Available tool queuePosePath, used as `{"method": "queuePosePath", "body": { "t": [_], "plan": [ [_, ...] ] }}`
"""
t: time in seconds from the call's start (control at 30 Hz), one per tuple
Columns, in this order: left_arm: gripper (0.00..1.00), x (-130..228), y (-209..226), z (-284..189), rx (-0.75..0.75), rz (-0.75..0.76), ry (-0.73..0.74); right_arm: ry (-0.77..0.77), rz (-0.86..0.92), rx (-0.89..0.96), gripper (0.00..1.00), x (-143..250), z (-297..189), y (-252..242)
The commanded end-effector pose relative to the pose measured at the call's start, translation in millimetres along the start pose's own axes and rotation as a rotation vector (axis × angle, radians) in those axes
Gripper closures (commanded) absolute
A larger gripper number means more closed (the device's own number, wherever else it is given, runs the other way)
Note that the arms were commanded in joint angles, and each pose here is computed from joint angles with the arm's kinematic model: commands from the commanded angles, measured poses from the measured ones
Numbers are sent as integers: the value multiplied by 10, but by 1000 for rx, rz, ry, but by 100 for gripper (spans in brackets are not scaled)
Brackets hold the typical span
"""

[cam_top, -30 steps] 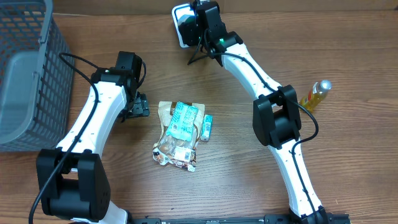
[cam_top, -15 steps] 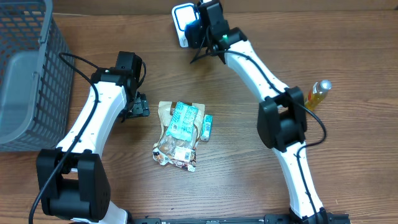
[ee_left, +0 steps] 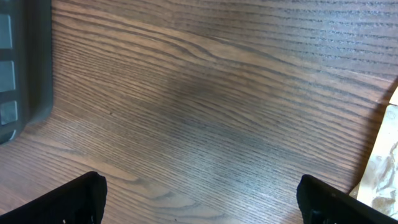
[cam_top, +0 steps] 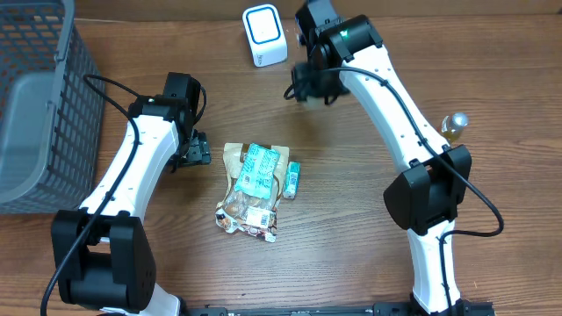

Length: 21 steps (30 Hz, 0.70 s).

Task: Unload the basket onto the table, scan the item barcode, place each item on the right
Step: 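Carry the jar right and set it upright on the table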

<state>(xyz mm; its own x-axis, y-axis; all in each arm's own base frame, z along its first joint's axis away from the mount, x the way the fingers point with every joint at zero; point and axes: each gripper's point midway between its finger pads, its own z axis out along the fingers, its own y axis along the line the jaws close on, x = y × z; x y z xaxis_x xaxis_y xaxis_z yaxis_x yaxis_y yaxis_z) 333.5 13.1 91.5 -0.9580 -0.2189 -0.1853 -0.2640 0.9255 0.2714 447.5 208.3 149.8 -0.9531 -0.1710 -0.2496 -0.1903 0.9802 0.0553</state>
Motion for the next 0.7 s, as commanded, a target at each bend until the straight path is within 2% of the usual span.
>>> {"method": "queuePosePath", "body": {
  "t": [0.0, 0.23, 0.67],
  "plan": [
    [1, -80, 35, -95, 0, -27, -38, 72, -1, 42, 71, 183, -37, -101],
    [1, -80, 35, -95, 0, -27, -38, 214, -6, 110, 68, 531, -98, -245],
    [0, -80, 35, -95, 0, -28, -38, 284, 58, 146, 65, 701, -49, -333]
  ]
}}
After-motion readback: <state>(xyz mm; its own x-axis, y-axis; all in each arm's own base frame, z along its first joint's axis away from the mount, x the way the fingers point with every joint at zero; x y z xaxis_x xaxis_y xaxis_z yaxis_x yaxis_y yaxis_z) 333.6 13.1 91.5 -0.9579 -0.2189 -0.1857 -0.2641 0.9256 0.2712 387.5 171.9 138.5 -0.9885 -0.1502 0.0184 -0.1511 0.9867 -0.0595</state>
